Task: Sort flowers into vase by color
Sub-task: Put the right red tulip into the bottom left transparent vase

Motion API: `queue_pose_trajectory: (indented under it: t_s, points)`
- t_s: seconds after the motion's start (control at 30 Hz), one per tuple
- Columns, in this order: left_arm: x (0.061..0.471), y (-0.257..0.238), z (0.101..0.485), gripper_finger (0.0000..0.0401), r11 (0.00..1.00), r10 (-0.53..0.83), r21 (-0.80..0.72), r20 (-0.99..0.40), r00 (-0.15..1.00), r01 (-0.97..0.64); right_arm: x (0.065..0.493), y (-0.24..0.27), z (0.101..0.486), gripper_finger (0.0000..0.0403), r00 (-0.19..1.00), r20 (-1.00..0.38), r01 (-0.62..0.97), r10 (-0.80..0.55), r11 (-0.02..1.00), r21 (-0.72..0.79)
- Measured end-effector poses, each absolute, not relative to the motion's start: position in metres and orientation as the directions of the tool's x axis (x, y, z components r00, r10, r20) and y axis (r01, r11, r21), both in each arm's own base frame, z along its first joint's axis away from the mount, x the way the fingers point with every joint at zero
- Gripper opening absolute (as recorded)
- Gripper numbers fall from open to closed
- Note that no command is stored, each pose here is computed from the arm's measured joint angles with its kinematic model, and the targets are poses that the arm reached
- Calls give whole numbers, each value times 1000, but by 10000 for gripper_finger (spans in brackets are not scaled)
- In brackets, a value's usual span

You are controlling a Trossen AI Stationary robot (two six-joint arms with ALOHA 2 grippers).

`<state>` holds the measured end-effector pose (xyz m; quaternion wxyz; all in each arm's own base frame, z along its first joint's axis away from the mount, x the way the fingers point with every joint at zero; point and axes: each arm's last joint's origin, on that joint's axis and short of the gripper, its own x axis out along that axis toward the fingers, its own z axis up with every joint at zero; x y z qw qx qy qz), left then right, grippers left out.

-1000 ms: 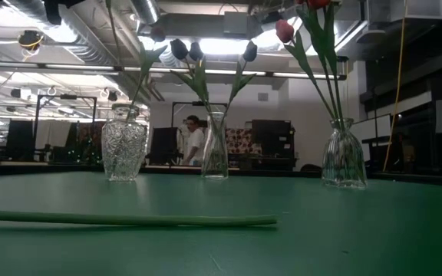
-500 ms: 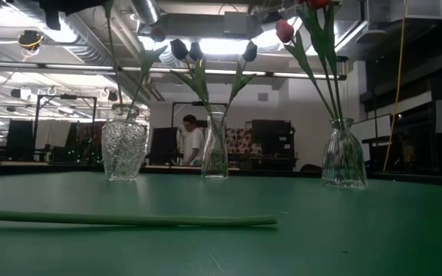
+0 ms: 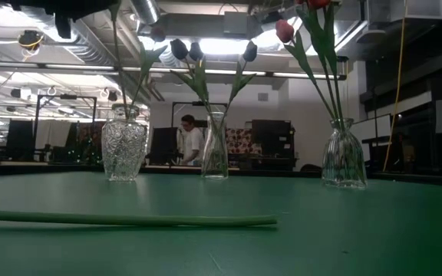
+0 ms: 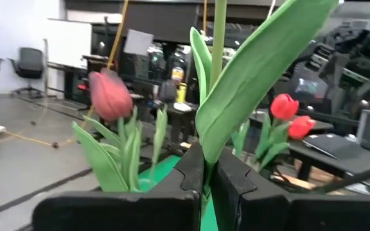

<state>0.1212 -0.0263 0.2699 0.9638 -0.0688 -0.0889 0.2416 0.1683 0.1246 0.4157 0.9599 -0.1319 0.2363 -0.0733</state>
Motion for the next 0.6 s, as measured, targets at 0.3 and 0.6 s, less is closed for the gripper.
queue_pose_trajectory:
  t_s: [0.3, 0.6]
  points:
    - [128, -16, 263, 9, 902, 403, -210, 100, 910, -377, 150, 109, 434, 182, 918, -380, 31, -111, 977, -210]
    - [131, -4, 257, 9, 897, 394, -240, 51, 918, -372, 124, 86, 429, 182, 969, -241, 20, -53, 990, -138]
